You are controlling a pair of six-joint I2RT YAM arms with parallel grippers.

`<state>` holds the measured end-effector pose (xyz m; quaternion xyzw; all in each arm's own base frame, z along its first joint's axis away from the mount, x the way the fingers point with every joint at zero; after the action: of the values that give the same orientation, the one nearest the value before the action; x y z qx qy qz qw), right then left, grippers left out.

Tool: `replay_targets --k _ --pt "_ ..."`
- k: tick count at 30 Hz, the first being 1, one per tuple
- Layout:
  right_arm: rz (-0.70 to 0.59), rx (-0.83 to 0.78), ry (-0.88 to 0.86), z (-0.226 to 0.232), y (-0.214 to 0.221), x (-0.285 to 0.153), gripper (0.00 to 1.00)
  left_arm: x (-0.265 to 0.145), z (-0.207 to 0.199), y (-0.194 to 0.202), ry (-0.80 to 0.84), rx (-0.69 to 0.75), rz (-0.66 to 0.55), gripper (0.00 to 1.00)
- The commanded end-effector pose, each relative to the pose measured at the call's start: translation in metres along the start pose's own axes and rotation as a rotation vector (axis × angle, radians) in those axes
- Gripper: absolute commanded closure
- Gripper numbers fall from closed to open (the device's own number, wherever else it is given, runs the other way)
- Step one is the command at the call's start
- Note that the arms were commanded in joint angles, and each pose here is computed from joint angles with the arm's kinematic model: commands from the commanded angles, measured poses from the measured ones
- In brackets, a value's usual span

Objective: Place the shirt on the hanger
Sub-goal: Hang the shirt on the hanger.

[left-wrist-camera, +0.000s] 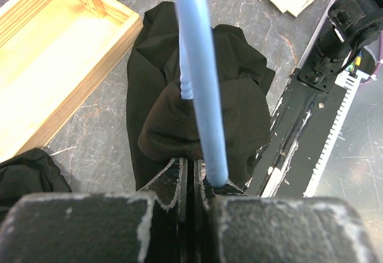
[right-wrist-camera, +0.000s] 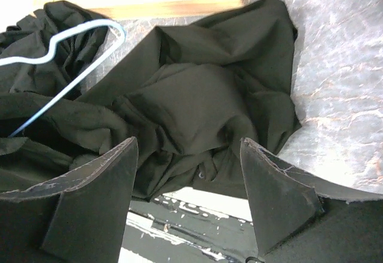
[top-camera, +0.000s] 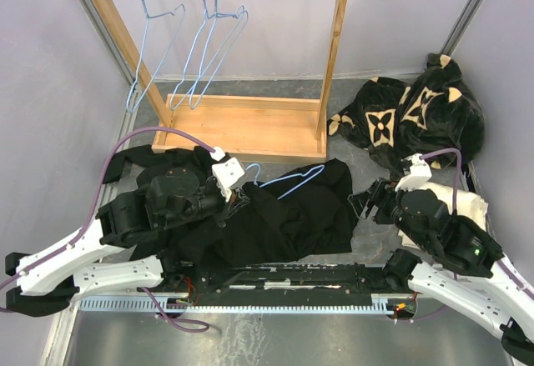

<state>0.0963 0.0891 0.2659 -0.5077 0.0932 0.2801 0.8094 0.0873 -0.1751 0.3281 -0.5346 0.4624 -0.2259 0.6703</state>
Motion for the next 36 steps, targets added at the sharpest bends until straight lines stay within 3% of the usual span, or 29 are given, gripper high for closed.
replay_targets --k 1,16,28,36 --pt "0.022 0.1 -0.065 0.009 0.01 0.008 0.23 -0.014 0.002 -0.026 -0.026 -0.048 -0.118 0.97" --pt "0.053 0.395 -0.358 0.047 0.054 0.071 0.19 -0.027 -0.003 -0.039 0.039 -0.039 -0.175 0.97" --pt "-0.039 0.48 -0.498 0.063 0.052 0.088 0.2 -0.028 -0.008 -0.04 0.087 -0.027 -0.185 0.97" --pt "0.153 0.431 -0.486 0.065 0.08 0.096 0.32 -0.025 -0.008 -0.04 0.086 -0.026 -0.184 0.97"
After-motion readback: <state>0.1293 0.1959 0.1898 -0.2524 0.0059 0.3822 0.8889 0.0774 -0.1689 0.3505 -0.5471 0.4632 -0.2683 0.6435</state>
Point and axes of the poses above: each gripper's point midway between its finger pads, its own x axis out along the fingers, its own z axis along the line the jaws close on, y = z × x, the point moved 7 cm from there along -x, back along the fingers, and after that the axes turned 1 degree about x, right-handed, at the moved point
